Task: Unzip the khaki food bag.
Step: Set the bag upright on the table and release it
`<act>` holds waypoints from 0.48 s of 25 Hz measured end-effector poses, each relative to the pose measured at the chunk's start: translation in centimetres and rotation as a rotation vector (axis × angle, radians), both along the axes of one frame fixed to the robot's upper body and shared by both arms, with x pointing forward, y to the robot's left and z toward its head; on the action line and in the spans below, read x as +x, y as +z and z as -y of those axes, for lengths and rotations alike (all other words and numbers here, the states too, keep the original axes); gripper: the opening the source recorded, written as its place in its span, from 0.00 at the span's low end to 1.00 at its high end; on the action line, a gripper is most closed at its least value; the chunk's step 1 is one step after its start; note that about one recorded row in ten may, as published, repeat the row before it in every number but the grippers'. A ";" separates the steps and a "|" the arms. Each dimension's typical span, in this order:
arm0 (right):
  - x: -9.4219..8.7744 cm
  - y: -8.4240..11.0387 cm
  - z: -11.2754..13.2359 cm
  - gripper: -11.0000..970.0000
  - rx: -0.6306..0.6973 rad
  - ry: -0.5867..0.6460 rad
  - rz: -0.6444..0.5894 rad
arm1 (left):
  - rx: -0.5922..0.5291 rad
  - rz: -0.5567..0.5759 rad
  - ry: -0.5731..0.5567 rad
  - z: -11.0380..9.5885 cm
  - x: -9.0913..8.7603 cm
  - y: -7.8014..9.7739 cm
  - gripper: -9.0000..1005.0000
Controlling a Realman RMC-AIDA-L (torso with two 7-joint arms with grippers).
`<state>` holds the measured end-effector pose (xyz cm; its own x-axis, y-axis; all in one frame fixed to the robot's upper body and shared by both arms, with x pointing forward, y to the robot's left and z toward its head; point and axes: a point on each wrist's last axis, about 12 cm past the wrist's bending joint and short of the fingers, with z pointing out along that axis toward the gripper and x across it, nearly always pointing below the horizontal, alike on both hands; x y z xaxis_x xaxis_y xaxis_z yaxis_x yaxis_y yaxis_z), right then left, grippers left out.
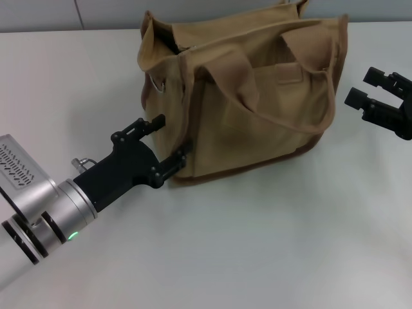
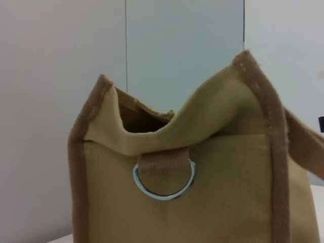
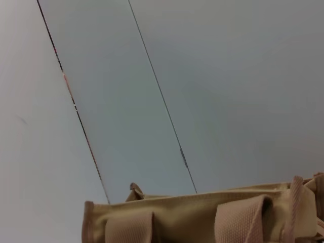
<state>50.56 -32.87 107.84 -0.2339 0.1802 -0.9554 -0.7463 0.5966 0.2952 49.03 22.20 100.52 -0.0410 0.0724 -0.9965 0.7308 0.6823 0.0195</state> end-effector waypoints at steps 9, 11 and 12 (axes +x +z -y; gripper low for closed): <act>0.0 0.0 0.0 0.87 -0.005 -0.001 0.005 | -0.024 0.017 0.015 0.1 0.3 0.4 0.57; -0.1 -0.1 0.0 0.87 -0.006 -0.003 0.004 | -0.030 0.020 0.027 0.0 0.4 0.4 0.50; -0.1 -0.1 0.1 0.87 -0.006 -0.004 0.003 | -0.033 0.021 0.035 -0.1 0.5 0.5 0.42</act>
